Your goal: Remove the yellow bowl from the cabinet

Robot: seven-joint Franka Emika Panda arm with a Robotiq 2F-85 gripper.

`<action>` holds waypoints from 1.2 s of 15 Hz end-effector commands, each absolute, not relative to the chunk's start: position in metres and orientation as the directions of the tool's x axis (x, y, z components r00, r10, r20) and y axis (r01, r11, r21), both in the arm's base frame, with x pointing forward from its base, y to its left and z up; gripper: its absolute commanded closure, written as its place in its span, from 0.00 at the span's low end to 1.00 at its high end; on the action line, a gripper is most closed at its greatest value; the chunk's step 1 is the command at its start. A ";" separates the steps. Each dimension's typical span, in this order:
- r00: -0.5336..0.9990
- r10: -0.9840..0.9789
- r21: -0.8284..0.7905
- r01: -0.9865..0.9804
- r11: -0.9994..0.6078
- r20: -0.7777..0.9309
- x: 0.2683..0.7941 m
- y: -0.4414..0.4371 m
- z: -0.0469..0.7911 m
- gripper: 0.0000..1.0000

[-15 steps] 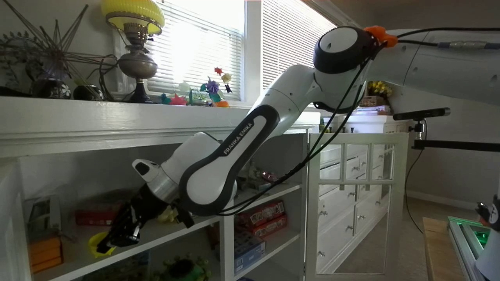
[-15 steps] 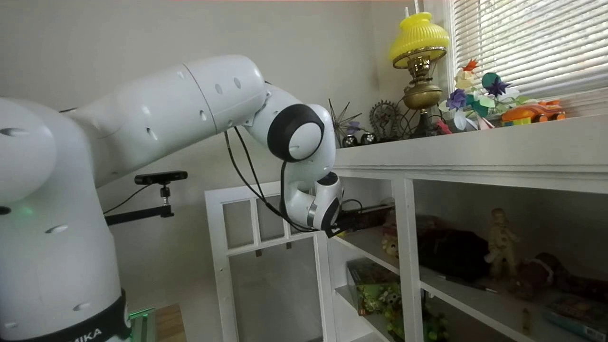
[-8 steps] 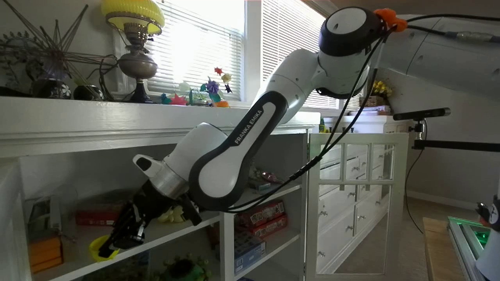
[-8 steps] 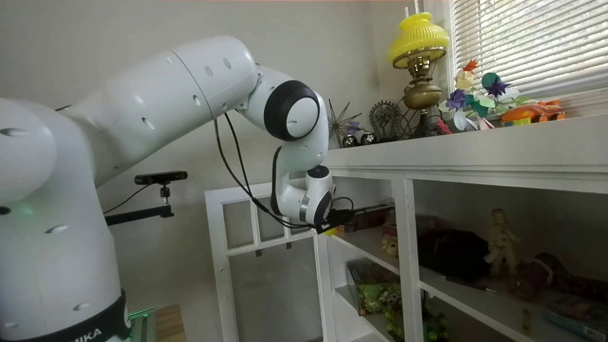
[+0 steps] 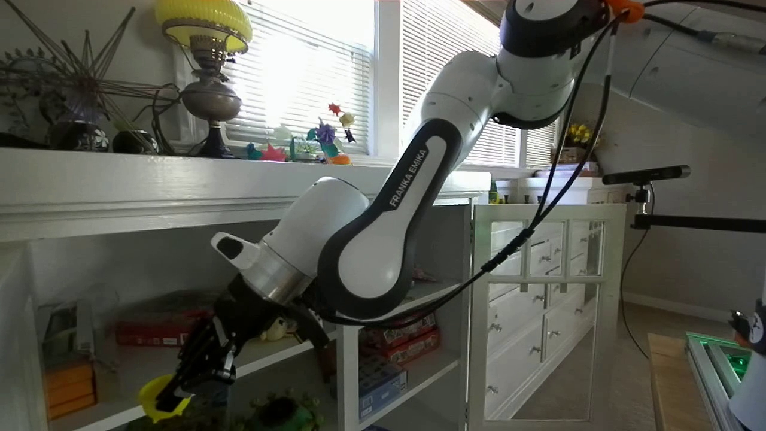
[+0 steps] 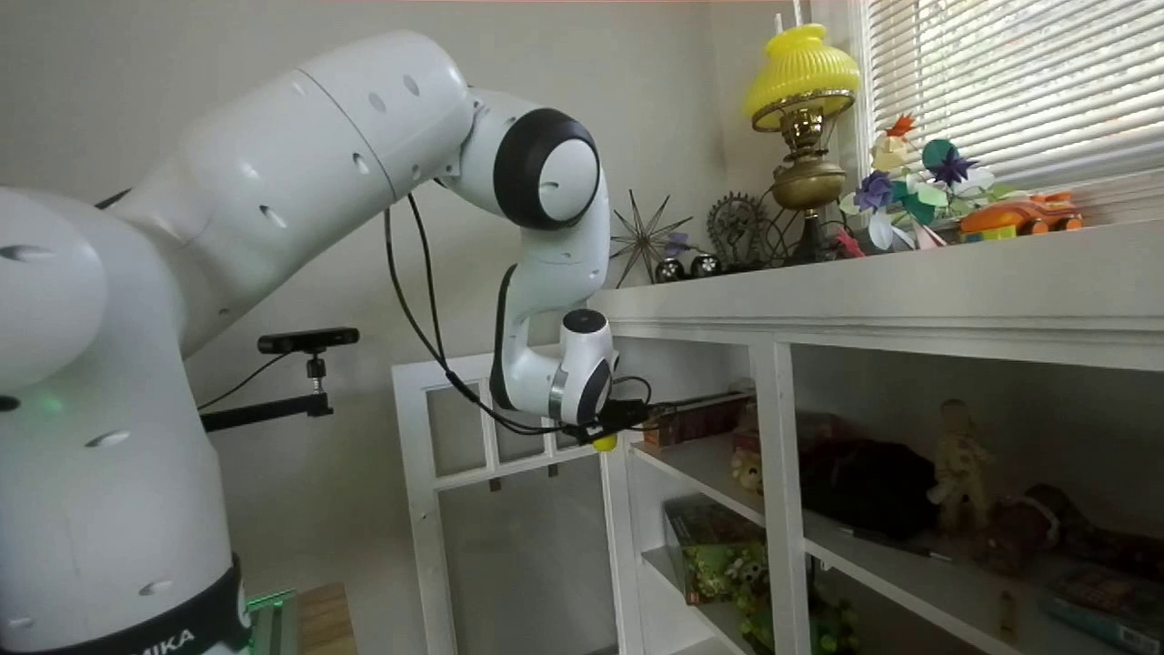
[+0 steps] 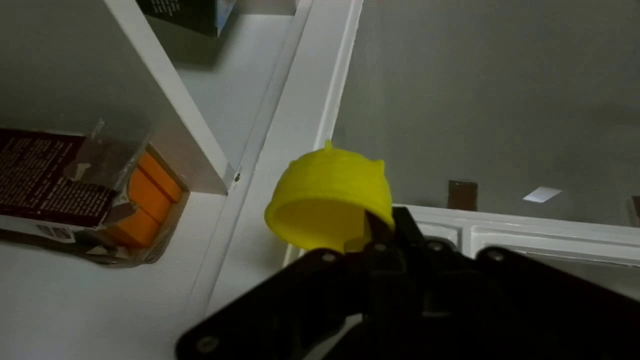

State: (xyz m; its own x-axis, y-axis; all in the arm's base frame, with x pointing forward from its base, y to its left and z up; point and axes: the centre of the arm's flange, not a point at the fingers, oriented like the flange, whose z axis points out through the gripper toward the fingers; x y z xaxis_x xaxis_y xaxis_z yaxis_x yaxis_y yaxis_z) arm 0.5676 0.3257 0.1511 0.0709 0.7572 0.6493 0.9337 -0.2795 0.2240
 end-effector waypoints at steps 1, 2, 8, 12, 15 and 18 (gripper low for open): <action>0.086 0.743 0.212 0.931 -0.297 0.663 0.532 0.324 0.171 0.98; 0.083 0.741 0.210 0.933 -0.293 0.666 0.524 0.327 0.174 0.98; 0.072 0.751 0.190 0.948 -0.257 0.656 0.467 0.312 0.187 0.98; 0.066 0.762 0.177 0.956 -0.232 0.644 0.421 0.290 0.208 0.98; 0.041 0.782 0.190 0.961 -0.202 0.622 0.395 0.271 0.226 0.98; 0.023 0.803 0.210 0.960 -0.184 0.595 0.379 0.248 0.247 0.98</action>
